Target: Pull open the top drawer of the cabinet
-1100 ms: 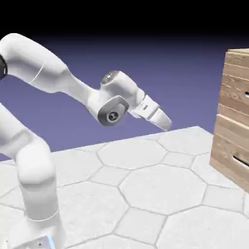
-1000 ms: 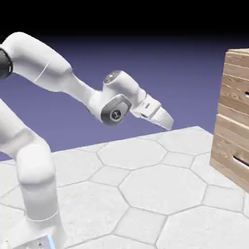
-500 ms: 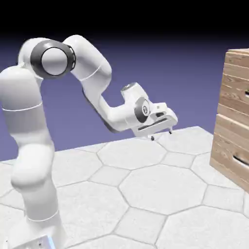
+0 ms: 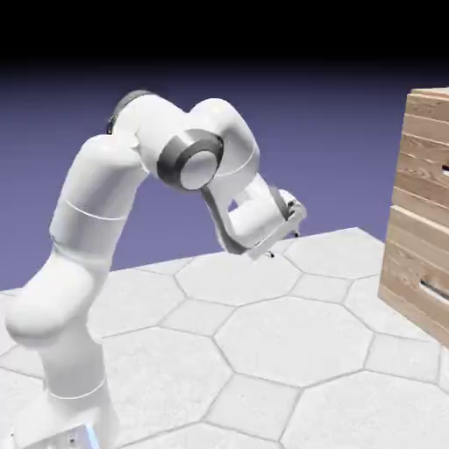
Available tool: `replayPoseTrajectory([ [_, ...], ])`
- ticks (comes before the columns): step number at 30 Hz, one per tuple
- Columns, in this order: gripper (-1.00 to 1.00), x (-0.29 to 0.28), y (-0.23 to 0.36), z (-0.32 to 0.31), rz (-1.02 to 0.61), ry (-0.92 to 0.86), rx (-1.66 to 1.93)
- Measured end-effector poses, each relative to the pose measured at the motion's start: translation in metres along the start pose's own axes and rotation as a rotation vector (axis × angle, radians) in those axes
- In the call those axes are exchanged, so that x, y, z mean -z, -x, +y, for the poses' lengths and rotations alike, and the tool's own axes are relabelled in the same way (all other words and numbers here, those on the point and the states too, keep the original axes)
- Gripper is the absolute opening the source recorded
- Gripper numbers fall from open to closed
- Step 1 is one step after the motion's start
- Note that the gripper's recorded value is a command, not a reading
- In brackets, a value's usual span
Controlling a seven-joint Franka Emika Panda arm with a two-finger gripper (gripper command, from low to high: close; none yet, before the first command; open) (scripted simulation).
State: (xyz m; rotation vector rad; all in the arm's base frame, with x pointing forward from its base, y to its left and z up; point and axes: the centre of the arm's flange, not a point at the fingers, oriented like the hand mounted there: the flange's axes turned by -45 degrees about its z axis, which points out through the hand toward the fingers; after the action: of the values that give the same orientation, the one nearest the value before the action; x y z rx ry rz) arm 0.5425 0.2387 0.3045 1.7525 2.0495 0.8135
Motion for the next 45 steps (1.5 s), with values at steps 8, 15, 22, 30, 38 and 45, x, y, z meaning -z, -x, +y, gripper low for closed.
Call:
replayPoseTrajectory([
  [8,0.0,0.002,0.002,0.053,0.112,0.195,0.141],
  [15,0.0,0.022,0.048,0.118,0.119,0.441,0.174],
  [22,0.0,0.053,0.149,0.181,0.005,0.703,0.13],
  [30,0.0,0.09,0.306,0.212,-0.235,0.919,0.02],
  [38,0.0,0.067,0.314,0.244,-0.235,0.918,0.02],
  [45,-1.0,0.07,0.313,0.24,-0.236,0.919,0.02],
])
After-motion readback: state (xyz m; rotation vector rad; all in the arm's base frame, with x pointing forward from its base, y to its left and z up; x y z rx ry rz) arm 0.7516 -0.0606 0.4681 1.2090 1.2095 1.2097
